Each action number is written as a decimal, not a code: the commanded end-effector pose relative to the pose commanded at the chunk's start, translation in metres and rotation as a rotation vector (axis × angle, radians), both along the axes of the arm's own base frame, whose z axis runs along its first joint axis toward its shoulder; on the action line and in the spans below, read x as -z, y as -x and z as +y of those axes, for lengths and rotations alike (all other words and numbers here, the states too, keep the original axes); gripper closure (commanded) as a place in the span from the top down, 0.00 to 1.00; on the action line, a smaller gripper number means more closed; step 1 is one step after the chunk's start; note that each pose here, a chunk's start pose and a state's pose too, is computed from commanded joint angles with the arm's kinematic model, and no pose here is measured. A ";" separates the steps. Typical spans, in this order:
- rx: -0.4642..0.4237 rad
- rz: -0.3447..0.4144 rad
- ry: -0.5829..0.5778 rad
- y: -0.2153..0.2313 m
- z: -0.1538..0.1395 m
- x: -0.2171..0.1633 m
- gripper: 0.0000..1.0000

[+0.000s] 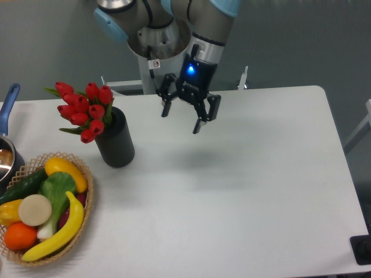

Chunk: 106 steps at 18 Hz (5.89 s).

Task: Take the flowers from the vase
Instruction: 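Lower the gripper onto the tulip stems just above the vase rim, then close the gripper around the red tulip stems, then lift the gripped tulips straight up out of the black vase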

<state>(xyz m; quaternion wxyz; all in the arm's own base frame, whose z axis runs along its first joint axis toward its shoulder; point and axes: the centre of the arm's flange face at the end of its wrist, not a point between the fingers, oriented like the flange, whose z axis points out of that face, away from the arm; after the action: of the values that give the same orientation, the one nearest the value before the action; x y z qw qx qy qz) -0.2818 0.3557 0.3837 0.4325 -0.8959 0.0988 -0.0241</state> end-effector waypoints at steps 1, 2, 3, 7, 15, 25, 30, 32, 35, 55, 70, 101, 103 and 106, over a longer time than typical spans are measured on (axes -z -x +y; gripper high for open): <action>0.008 -0.003 -0.008 -0.003 0.001 0.001 1.00; 0.014 -0.011 -0.018 -0.004 0.001 0.002 1.00; 0.027 -0.040 -0.048 -0.009 0.003 0.005 1.00; 0.058 -0.105 -0.142 -0.032 -0.002 0.009 1.00; 0.074 -0.085 -0.143 -0.080 -0.024 0.026 1.00; 0.139 -0.136 -0.125 -0.099 -0.014 0.054 1.00; 0.210 -0.210 -0.178 -0.107 0.003 0.069 1.00; 0.249 -0.223 -0.195 -0.110 0.010 0.080 1.00; 0.261 -0.245 -0.231 -0.108 0.014 0.079 1.00; 0.265 -0.213 -0.245 -0.091 0.024 0.065 0.00; 0.185 -0.269 -0.291 -0.072 0.032 -0.003 0.00; 0.089 -0.248 -0.444 -0.033 0.018 -0.163 0.00; 0.041 -0.220 -0.450 -0.013 0.004 -0.165 0.00; 0.004 -0.183 -0.457 0.009 -0.007 -0.161 0.00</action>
<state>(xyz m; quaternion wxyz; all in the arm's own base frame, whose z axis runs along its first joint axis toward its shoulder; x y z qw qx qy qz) -0.2912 0.3482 0.5450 0.6309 -0.7688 0.0640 -0.0829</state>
